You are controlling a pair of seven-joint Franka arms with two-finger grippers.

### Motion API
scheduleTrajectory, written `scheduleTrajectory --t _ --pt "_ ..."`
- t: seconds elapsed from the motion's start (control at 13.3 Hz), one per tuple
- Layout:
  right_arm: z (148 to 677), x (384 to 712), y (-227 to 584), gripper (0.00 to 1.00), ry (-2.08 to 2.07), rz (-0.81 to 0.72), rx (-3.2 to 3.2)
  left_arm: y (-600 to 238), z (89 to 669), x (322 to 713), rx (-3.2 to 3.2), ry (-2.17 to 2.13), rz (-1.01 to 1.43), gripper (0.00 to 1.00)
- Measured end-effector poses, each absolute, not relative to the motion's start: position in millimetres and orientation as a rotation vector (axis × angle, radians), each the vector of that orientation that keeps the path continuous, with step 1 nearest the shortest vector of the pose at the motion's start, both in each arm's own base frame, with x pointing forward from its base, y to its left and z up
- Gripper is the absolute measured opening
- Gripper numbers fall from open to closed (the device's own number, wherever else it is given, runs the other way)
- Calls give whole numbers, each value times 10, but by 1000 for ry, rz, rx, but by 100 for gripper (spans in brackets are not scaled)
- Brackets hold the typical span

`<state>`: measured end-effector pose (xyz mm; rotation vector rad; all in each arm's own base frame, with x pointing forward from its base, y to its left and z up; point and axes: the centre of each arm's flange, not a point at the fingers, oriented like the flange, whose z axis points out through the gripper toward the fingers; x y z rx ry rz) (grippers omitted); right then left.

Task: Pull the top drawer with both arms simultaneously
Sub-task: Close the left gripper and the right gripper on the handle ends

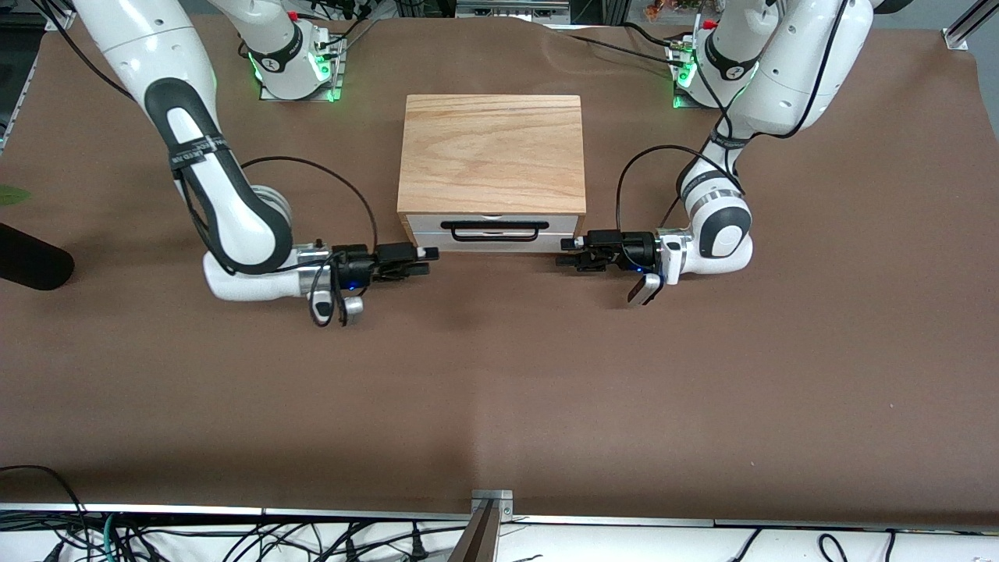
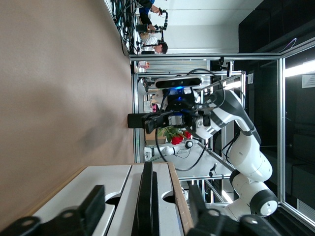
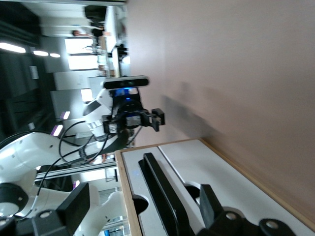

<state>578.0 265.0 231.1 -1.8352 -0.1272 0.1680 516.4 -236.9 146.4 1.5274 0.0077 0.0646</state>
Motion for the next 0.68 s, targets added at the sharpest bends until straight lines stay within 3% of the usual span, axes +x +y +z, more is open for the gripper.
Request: scheduleTrajectory --t 0.23,0.6,0.68 --pt "1994 5525 2604 91 -188 99 -1793 -2446 1476 5135 1529 -7 57 36" --pt "1735 5200 2701 86 -182 74 -1689 -2704 1467 5009 1576 -42 32 43" --pt "1723 5181 2716 79 -184 77 -1683 -2727 1454 4985 1582 -43 27 45"
